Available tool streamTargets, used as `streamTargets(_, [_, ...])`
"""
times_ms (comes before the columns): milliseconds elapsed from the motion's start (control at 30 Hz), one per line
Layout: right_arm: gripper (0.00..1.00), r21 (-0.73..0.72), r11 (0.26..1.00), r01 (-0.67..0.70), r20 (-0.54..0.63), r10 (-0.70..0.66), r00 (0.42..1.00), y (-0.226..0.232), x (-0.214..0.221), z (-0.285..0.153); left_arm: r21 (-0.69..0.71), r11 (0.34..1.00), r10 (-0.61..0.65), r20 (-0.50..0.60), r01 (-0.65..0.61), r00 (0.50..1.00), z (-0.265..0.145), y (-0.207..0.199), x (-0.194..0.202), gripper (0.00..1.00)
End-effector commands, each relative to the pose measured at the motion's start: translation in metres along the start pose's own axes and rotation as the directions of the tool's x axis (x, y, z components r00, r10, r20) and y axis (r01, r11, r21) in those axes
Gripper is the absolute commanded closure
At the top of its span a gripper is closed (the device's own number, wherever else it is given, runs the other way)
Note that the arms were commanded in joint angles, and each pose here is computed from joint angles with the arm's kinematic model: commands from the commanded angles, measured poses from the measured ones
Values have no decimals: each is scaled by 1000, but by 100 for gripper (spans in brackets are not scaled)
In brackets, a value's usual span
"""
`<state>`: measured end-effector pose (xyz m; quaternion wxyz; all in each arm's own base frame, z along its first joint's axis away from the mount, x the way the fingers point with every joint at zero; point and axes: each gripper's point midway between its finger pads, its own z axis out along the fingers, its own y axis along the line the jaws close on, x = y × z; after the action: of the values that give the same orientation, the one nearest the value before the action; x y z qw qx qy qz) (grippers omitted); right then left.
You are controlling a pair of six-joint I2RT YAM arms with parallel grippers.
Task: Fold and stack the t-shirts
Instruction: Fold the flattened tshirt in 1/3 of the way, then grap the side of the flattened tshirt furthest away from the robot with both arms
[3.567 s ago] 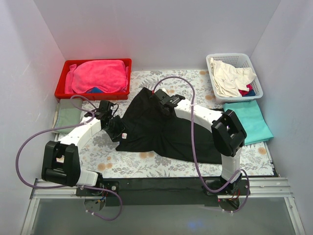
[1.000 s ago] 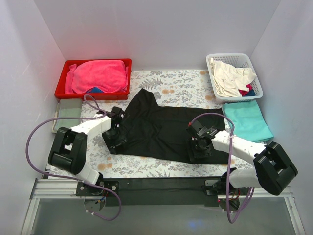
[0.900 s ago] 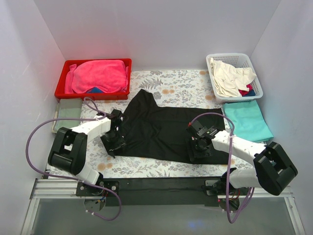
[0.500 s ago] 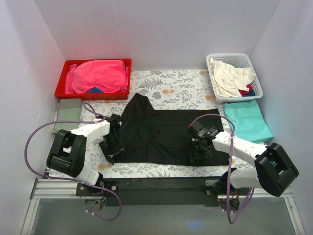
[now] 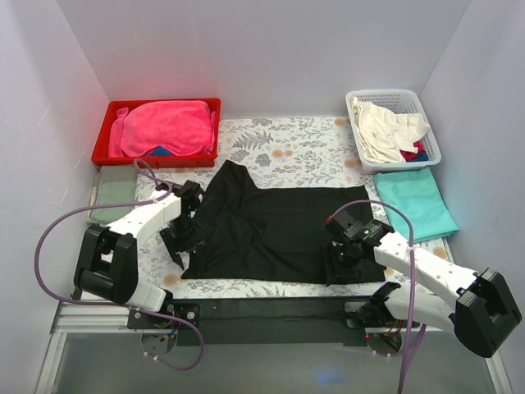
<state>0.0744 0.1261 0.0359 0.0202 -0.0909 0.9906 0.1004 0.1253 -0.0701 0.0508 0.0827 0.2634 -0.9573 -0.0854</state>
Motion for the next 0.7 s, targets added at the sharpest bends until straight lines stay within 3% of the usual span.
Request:
streamTargets(0, [36, 7, 1000, 6, 95, -7, 995, 8, -24, -25, 95, 995, -25, 170, 9, 985, -44, -22, -36, 50])
streamTargets(200, [36, 114, 993, 43, 250, -70, 966, 10, -81, -54, 261, 961, -25, 411, -92, 911, -105, -90, -113, 50])
streamTargets(333, [36, 168, 985, 49, 324, -102, 940, 15, -120, -65, 266, 946, 32, 488, -184, 872, -108, -135, -155, 53])
streamTargets(400, [36, 160, 986, 43, 365, -100, 926, 22, -140, -70, 281, 926, 50, 568, -251, 821, -122, -156, -179, 55])
streamTargets(600, [36, 127, 990, 56, 374, -101, 922, 29, -157, -57, 232, 898, 98, 724, -374, 683, -156, -195, -231, 55])
streamTargets(667, [37, 116, 992, 56, 370, -96, 924, 30, -155, -52, 229, 886, 124, 723, -404, 680, -152, -207, -236, 56])
